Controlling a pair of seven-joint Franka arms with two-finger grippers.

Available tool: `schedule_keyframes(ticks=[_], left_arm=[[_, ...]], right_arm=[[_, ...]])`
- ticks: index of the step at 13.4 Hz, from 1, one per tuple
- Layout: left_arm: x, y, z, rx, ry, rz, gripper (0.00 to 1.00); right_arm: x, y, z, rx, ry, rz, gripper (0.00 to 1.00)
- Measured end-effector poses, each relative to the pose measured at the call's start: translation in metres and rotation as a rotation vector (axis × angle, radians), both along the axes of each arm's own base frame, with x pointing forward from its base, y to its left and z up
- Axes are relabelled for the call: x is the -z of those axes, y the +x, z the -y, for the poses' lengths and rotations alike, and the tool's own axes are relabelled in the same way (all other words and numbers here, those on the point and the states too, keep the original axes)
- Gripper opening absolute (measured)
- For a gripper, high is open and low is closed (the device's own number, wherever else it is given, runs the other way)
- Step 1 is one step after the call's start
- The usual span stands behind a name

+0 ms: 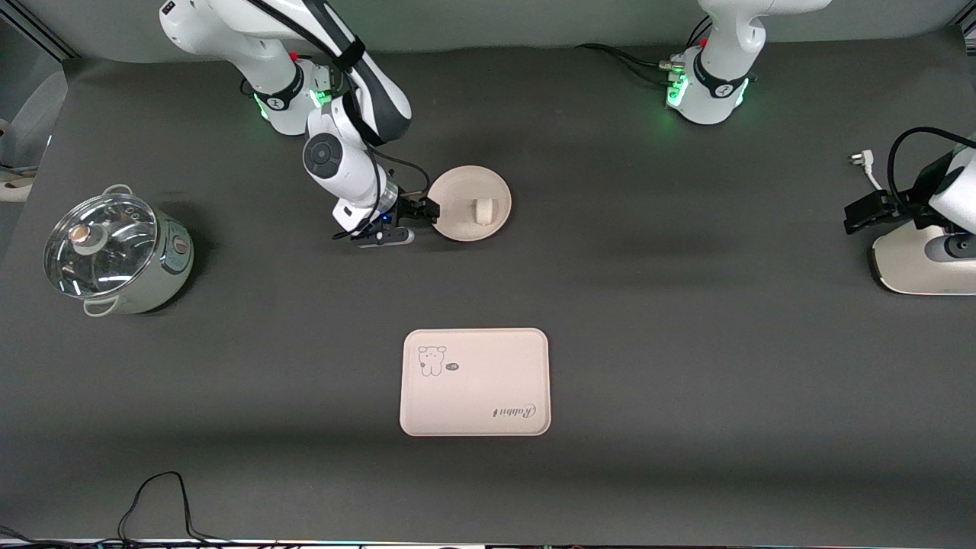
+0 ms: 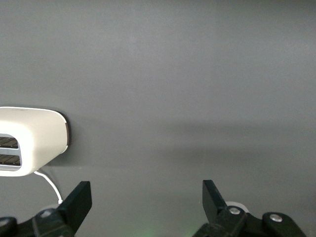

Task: Place bun in plate and plate on tray
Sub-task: 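Lower the right gripper onto the plate rim and close it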

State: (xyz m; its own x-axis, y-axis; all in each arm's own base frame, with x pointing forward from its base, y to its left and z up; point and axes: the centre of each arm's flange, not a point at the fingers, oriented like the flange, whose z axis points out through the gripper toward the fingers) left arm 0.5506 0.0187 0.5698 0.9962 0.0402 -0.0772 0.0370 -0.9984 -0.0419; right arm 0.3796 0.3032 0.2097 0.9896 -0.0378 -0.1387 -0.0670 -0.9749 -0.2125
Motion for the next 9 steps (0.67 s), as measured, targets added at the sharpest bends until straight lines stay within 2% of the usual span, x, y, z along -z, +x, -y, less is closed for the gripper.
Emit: schedule_keyframes(ticks=[6,9], left_arm=[[-0.034,-0.016,0.003,0.004,-0.013,0.059,1.00],[-0.035,-0.018,0.009,0.015,-0.016,0.058,1.00]], right_arm=[[0.029,-0.034,-0.030,0.020,0.001,0.009,0.97],[0.038,-0.044,-0.025,0.017,-0.016,0.017,0.93]])
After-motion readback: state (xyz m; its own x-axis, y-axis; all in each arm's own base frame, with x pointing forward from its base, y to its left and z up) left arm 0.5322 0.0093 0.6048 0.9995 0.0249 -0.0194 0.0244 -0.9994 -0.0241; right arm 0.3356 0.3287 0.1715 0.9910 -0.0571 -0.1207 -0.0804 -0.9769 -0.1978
